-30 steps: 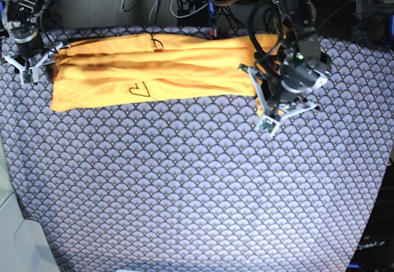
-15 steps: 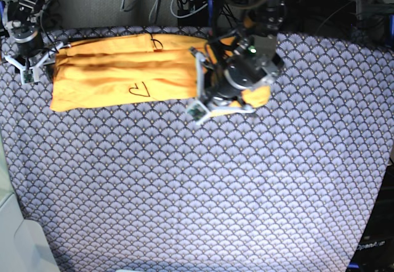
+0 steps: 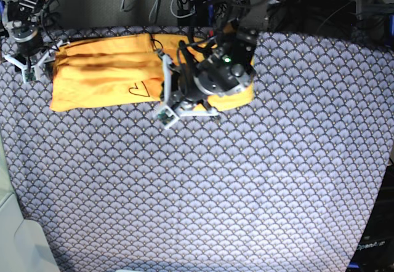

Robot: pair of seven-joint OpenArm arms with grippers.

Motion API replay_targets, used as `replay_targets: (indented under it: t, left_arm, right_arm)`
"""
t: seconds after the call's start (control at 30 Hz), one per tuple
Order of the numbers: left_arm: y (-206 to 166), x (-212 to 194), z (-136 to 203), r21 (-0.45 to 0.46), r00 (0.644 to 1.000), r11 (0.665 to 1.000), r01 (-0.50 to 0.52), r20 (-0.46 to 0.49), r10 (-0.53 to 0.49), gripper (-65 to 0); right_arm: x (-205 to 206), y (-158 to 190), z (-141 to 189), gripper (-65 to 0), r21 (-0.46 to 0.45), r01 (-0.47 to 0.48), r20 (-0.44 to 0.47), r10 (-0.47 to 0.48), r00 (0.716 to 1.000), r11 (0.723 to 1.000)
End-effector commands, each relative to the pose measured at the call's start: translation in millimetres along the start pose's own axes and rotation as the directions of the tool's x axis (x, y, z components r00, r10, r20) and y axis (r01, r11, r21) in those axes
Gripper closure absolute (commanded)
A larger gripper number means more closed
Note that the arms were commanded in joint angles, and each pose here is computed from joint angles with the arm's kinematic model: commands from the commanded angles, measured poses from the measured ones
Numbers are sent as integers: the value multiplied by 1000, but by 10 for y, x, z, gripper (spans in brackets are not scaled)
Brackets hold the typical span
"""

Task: Fold the T-shirt properly
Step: 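Carry the strip's end with the left gripper toward the right gripper, folding it over, then lower the folded end onto the strip and open the left gripper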

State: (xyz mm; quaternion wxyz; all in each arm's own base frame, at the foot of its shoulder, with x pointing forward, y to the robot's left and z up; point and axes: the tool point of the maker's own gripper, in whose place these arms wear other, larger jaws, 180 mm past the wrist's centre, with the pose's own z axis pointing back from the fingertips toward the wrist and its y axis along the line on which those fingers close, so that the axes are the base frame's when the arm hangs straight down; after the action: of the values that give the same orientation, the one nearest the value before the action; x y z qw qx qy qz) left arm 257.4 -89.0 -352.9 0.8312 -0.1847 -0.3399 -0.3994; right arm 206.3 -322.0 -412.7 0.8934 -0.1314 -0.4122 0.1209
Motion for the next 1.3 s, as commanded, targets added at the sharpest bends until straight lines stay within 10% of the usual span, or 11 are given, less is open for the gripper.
replay_targets:
  t: [0.0, 0.9, 1.13, 1.27]
  left_arm:
    - [-94, 176, -15, -30, 998, 1000, -3, 58, 5, 0]
    - [-463, 342, -193, -109, 994, 991, 79, 81, -70, -5]
    - [-481, 519, -76, -100, 983, 991, 85, 172, -67, -281]
    - [-396, 665, 75, -63, 970, 996, 67, 238, -51, -316]
  right_arm:
    - [122, -98, 13, -257, -25, -14, 41, 15, 999, 1000]
    - [119, -61, 7, -257, -22, -8, 41, 9, 999, 1000]
    - [119, -61, 7, -257, -22, -8, 41, 9, 999, 1000]
    - [119, -61, 7, -257, -22, -8, 41, 9, 999, 1000]
